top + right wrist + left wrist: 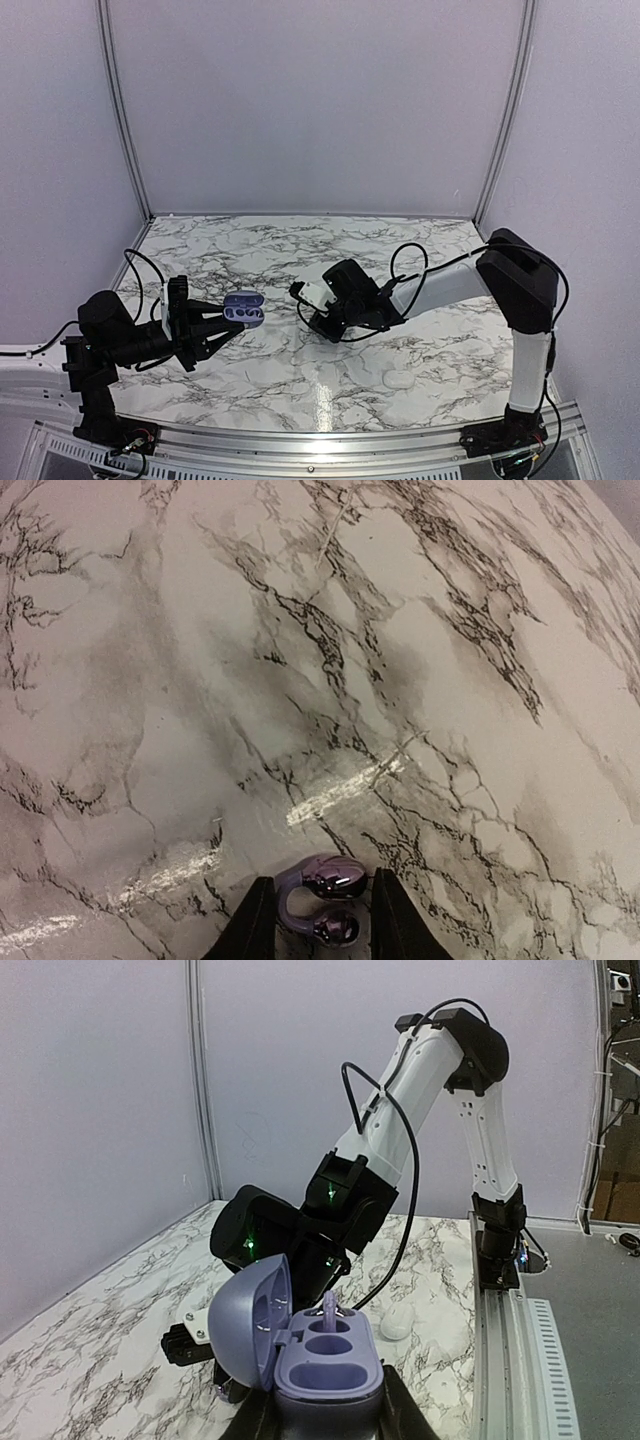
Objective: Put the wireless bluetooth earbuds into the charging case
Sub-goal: Pick up the left earbud from the center of the board.
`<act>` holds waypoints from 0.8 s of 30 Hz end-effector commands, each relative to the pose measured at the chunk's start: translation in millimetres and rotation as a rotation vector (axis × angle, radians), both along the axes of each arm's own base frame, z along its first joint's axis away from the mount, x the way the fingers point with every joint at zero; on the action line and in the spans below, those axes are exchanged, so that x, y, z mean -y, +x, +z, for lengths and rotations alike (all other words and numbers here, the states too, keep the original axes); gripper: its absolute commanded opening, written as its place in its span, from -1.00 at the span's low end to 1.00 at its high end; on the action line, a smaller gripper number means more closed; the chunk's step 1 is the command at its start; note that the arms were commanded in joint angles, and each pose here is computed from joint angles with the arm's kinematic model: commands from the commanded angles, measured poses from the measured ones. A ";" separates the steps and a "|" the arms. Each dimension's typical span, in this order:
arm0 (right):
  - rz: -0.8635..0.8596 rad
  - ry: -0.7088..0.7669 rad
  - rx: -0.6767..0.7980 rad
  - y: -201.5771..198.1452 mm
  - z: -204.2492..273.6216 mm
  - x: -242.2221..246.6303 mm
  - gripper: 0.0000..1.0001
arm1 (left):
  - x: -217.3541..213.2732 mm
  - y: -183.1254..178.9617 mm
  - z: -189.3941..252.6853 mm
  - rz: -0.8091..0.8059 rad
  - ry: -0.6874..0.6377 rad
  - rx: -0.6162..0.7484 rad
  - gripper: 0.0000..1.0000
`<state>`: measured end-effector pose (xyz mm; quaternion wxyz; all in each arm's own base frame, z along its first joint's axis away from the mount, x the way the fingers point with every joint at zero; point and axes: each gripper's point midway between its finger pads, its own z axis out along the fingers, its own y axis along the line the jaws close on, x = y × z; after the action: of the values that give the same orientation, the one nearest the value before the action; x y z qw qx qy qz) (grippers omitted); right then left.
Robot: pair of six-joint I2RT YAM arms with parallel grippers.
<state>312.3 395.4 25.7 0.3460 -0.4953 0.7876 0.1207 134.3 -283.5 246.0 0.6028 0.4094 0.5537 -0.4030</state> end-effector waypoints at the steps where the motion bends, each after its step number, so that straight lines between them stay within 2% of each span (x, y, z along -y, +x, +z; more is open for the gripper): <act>1: 0.023 0.010 -0.100 -3.0 -15.2 3.4 -0.45 | -3.8 2.4 5.6 0.019 -0.023 0.019 -1.00; 7: 0.031 0.031 -0.153 -12.0 -19.1 8.2 -0.32 | -4.4 2.8 6.4 0.021 -0.025 0.020 -1.00; 11: 0.031 0.028 -0.160 -14.3 -22.1 11.0 -0.51 | -3.9 2.8 6.4 0.020 -0.024 0.019 -1.00; 24: 0.099 0.090 -0.196 -26.1 -3.2 10.8 -0.64 | -2.8 3.1 2.9 0.018 -0.017 0.008 -1.00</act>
<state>302.0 393.5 24.0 0.3136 -0.4927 0.7849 0.2070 135.4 -283.0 246.2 0.6042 0.4073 0.5549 -0.4014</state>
